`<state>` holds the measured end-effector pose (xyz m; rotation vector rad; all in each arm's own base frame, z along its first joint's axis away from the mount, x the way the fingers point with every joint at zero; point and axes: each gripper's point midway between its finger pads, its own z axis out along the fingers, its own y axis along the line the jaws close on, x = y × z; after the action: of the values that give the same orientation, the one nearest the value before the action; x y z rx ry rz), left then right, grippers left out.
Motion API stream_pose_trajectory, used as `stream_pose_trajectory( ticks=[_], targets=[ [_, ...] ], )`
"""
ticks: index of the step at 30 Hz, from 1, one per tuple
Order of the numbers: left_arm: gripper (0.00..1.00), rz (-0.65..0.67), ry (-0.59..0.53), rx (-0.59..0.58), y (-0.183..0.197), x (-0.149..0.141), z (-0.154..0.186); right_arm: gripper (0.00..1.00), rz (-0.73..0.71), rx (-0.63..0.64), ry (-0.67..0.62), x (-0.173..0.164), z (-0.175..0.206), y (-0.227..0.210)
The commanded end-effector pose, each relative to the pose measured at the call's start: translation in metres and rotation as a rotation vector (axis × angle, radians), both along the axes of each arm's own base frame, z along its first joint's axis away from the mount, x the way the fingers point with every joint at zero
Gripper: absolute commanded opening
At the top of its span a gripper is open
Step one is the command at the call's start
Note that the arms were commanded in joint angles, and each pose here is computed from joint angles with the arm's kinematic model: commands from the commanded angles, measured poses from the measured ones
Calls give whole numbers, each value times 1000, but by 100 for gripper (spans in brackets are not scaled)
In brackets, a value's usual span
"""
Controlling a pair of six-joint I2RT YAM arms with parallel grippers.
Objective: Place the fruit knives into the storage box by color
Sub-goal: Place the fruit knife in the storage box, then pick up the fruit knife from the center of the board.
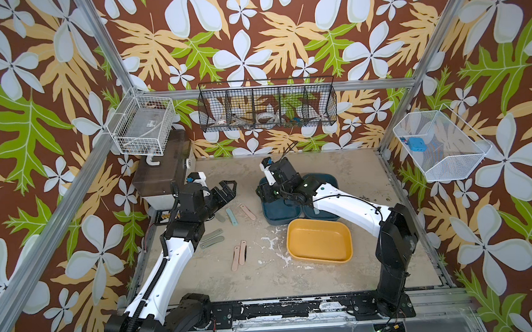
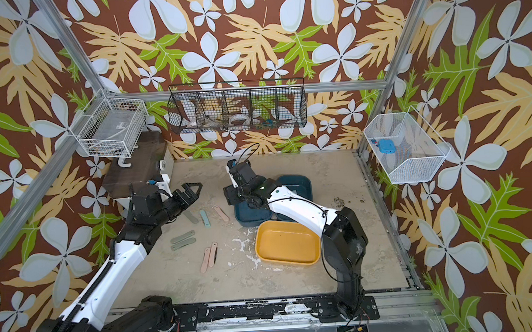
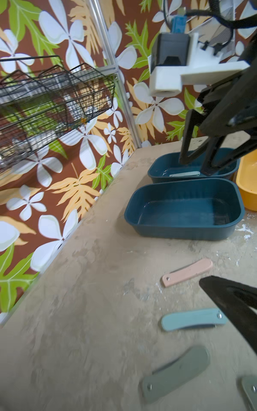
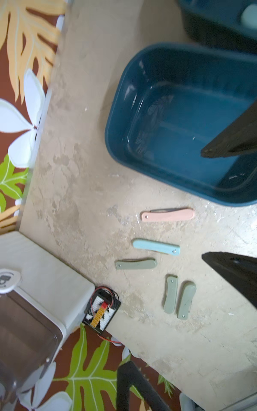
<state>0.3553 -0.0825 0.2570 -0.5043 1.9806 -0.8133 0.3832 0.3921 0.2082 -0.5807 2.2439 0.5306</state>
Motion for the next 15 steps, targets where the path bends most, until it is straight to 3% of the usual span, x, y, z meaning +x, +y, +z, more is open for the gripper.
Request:
stream_pose_trajectory(
  ticks=[1, 9, 15],
  targets=[
    [100, 47, -1, 26, 20, -6, -2, 67, 51, -30, 21, -11, -12, 20],
    [100, 146, 15, 7, 55, -9, -7, 61, 183, -86, 111, -34, -64, 82],
    [100, 163, 32, -1, 65, -10, -15, 58, 210, -142, 146, -35, -105, 103]
  ],
)
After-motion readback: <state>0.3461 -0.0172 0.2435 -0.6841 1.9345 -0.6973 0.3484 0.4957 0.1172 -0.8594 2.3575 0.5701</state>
